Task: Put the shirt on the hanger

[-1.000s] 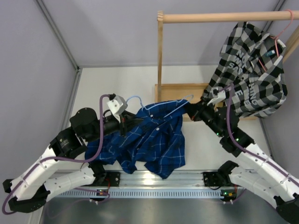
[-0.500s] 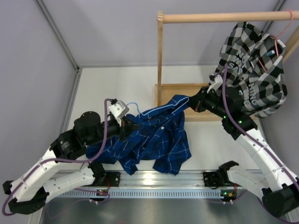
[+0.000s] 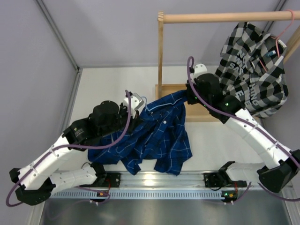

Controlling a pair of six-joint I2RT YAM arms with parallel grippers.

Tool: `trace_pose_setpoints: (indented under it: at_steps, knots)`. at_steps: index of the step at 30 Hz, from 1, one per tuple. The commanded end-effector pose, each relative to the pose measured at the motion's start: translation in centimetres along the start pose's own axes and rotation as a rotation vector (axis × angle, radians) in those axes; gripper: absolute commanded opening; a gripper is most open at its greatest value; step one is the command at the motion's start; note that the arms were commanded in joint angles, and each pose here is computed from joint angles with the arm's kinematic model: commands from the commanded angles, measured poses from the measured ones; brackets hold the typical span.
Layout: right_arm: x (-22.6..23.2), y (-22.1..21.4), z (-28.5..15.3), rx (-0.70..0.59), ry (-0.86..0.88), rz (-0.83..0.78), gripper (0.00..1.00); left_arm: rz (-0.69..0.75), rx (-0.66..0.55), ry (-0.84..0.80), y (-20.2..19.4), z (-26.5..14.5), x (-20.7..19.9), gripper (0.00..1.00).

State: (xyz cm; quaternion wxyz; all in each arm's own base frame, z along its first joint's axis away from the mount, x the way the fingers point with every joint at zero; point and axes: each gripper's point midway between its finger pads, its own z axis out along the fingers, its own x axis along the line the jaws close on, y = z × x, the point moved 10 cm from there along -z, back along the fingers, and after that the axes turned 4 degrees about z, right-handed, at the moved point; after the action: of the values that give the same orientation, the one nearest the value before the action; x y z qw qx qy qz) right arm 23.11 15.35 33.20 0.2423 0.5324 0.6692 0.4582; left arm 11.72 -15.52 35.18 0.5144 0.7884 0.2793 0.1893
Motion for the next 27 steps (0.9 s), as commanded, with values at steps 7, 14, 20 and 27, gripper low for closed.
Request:
trace_pose_setpoints:
  at_steps: [7,14,20,27]
  knots:
    - [0.9,3.2,-1.7,-0.102,0.018,-0.065,0.0,0.04,0.2,0.013,-1.0,1.4,-0.3,0.0]
    - [4.2,-0.6,-5.5,-0.152,0.565,0.225,0.0,-0.179,-0.18,0.261,4.4,-0.1,1.1,0.0]
    - [6.8,-5.3,-6.8,-0.24,0.828,0.456,0.0,-0.209,-0.442,0.123,9.3,-0.8,0.6,0.0]
    - [8.5,-6.7,-5.5,-0.203,0.934,0.42,0.02,-0.139,-0.566,-0.4,11.2,1.1,-0.8,0.0]
